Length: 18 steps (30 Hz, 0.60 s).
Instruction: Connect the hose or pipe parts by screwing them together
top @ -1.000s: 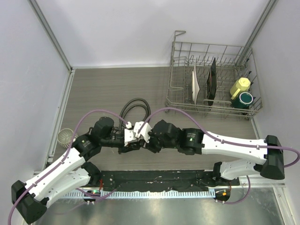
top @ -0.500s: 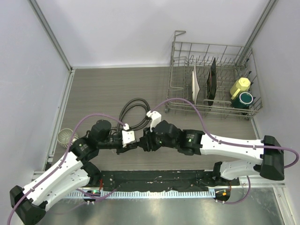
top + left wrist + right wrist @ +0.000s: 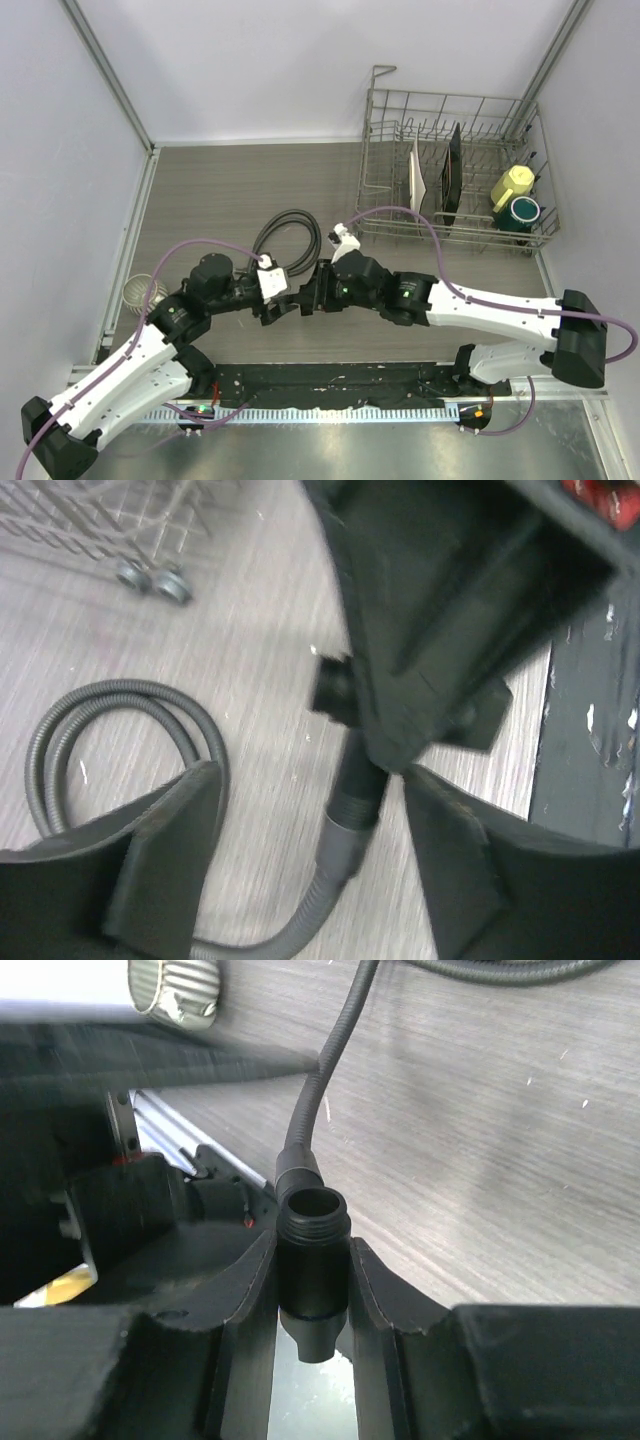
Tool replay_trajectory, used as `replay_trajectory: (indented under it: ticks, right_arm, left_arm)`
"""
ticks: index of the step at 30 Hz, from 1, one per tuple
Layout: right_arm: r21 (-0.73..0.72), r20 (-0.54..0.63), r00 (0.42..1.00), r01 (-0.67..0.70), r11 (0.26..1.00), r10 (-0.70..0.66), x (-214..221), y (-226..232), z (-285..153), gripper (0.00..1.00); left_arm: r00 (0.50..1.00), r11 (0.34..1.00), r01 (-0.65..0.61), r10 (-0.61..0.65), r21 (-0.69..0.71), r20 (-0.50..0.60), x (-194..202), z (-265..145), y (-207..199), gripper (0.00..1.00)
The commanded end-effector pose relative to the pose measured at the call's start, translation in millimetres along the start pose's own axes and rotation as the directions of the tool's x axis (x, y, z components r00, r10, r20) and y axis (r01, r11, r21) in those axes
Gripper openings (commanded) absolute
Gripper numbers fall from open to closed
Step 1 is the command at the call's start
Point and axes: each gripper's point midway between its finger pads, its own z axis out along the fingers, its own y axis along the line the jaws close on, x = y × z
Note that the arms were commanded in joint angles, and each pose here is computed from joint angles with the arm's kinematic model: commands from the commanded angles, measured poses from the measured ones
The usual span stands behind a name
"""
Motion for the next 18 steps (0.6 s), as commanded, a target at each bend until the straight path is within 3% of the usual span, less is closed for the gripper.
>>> replay_trajectory:
  ticks: [1,3,8,10,14,15,18]
  right_arm:
    - [-0.152,0.05,0.994,-0.09,0.984,0.099,-15.6,25.7,-19.0,0.01]
    - [-0.159,0.075,0.991,-0.1,0.982,0.113,-22.2,22.3,-21.7,0.01]
    - [-0.157,0.131,0.986,-0.083,0.984,0.104,-32.7,12.0,-30.9,0.01]
    - [-0.14,0.162,0.984,-0.053,0.989,0.076,-38.6,5.5,-32.1,0.01]
    - [-0.104,0.254,0.967,0.064,0.993,-0.035,-54.5,-4.3,-45.0,0.01]
    - [-0.09,0.283,0.953,0.14,0.986,-0.11,-59.0,-6.5,-47.4,0.01]
    - [-0.05,0.367,0.912,0.217,0.975,-0.184,-75.5,-12.2,-62.3,0.01]
  left_arm:
    - [0.968,0.987,-0.08,0.11,-0.137,0.226,-71.8,-10.4,30.2,0.86]
    - [0.968,0.988,-0.053,0.086,-0.142,0.234,-74.6,-11.6,31.4,1.0]
    - [0.963,0.961,0.136,-0.071,-0.242,0.259,-84.0,-21.8,51.6,1.0]
    - [0.906,0.862,0.381,-0.276,-0.335,0.32,-83.7,-31.7,71.1,1.0]
    - [0.794,0.746,0.596,-0.491,-0.298,0.358,-98.1,-39.5,70.9,1.0]
    - [0.725,0.685,0.68,-0.576,-0.259,0.378,-103.7,-39.3,67.9,1.0]
    - [0.579,0.525,0.815,-0.735,-0.244,0.353,-102.5,-36.9,64.2,0.96]
